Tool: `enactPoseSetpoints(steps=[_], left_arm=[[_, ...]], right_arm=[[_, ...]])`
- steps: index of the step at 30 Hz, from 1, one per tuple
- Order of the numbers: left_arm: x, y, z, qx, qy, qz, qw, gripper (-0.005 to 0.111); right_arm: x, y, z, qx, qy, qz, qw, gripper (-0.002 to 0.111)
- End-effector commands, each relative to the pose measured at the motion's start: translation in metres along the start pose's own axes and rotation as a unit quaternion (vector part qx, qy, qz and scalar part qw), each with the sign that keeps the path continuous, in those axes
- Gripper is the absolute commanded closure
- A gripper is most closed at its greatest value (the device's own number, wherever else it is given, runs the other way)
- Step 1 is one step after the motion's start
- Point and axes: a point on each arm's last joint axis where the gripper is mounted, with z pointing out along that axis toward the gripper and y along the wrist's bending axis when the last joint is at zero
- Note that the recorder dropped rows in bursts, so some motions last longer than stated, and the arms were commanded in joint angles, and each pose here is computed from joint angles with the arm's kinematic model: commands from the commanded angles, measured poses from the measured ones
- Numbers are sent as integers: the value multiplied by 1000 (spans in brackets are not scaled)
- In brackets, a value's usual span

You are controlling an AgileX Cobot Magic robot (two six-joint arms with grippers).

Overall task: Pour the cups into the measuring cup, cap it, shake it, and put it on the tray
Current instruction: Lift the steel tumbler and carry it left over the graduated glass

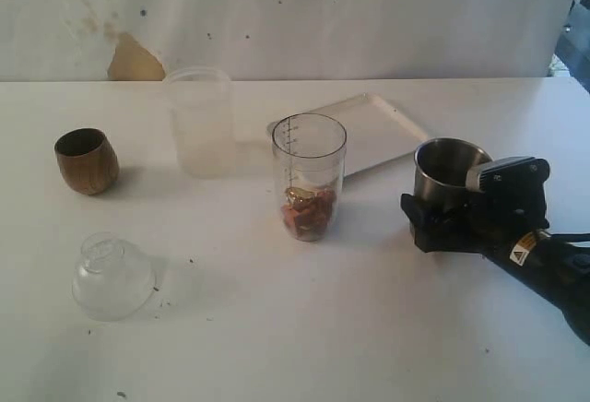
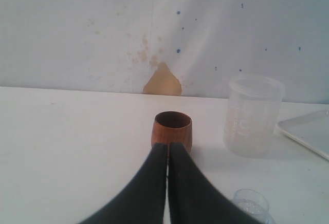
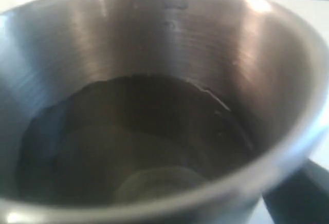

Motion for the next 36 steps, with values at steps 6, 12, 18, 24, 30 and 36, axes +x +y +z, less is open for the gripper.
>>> enactPoseSetpoints(steps=[6,12,18,24,30,36], left_arm=[[1,0,0,3,-1,-4,1000,106],[1,0,0,3,-1,-4,1000,106],[1,0,0,3,-1,-4,1000,106],[1,0,0,3,-1,-4,1000,106],[1,0,0,3,-1,-4,1000,106],[1,0,0,3,-1,-4,1000,106]], right_arm=[[-2,0,1,0,-9,1,1000,96],[-2,0,1,1,-10,0,1000,108],[-12,0,0,1,-26,-8,1000,108],[-31,1,-4,4,-54,-22,998,108],[-52,3,-10,4,-88,-35,996,108],[-75,3,-14,14,-88,-51,995,108]])
